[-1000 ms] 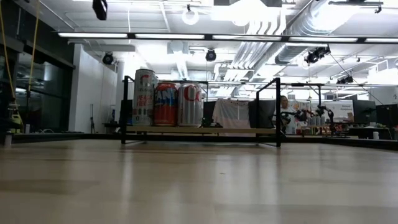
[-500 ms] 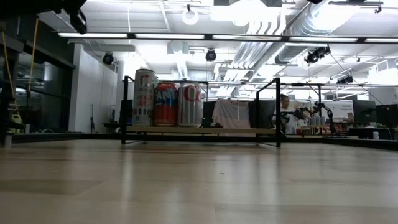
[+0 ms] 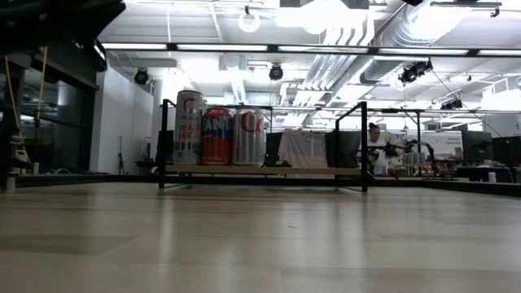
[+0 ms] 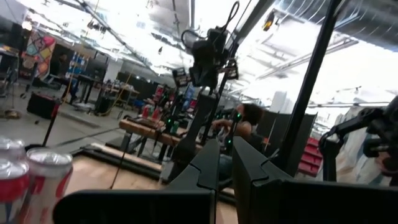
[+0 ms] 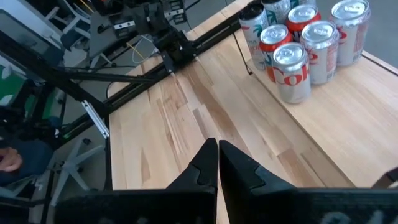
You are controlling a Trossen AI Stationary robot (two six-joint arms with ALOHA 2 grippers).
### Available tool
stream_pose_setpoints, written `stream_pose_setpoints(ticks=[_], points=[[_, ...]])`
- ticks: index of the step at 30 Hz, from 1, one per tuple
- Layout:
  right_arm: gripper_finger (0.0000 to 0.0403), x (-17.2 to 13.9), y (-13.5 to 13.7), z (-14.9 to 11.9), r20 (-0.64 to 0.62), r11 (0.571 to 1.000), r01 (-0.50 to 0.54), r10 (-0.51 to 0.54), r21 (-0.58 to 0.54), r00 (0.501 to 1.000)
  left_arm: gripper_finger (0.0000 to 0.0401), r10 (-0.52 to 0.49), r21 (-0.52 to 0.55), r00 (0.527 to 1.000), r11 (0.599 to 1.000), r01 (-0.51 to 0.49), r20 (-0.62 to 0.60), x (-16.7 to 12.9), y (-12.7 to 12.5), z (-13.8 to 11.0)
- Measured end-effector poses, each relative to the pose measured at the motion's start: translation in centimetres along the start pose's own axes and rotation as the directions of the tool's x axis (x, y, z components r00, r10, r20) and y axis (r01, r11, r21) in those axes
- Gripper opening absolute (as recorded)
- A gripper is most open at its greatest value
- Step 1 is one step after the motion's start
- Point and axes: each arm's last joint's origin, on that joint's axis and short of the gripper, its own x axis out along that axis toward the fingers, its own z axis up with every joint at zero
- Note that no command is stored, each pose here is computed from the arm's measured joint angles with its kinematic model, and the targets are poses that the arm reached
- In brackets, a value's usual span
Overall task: Place canned beverage on shelf
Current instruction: Return to Home Position
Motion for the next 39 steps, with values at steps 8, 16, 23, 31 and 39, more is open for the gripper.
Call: stream_pose_setpoints(ticks=[8, 16, 23, 31, 39], points=[[0.0, -1.5, -0.4, -1.3, -0.089, 0.998, 0.002, -0.007, -0.057, 0.996, 0.0, 0.018, -0.045, 0.999, 0.999, -0.02, -0.028, -0.1, 0.5, -1.5], [0.0, -6.7, -1.0, -3.4, -0.027, 0.986, -0.029, 0.025, -0.163, 0.999, 0.0, 0.048, 0.018, 0.992, 0.999, -0.046, -0.117, -0.2, 0.8, -2.4], [0.0, -8.1, -3.2, -7.9, 0.212, 0.972, -0.116, 0.16, -0.206, 0.964, 0.0, 0.056, 0.023, 0.988, 0.998, -0.054, -0.144, -0.2, 0.9, -2.6], [0.0, 0.3, -5.3, -11.4, 0.489, 0.877, -0.288, 0.459, -0.385, 0.742, 0.0, 0.055, 0.023, 0.988, 0.998, -0.052, -0.143, -0.2, 0.9, -2.6], [0.0, 4.7, -8.1, -16.0, 0.417, 0.907, -0.303, 0.406, -0.291, 0.813, 0.0, 0.053, 0.023, 0.988, 0.998, -0.051, -0.143, -0.2, 0.9, -2.6]])
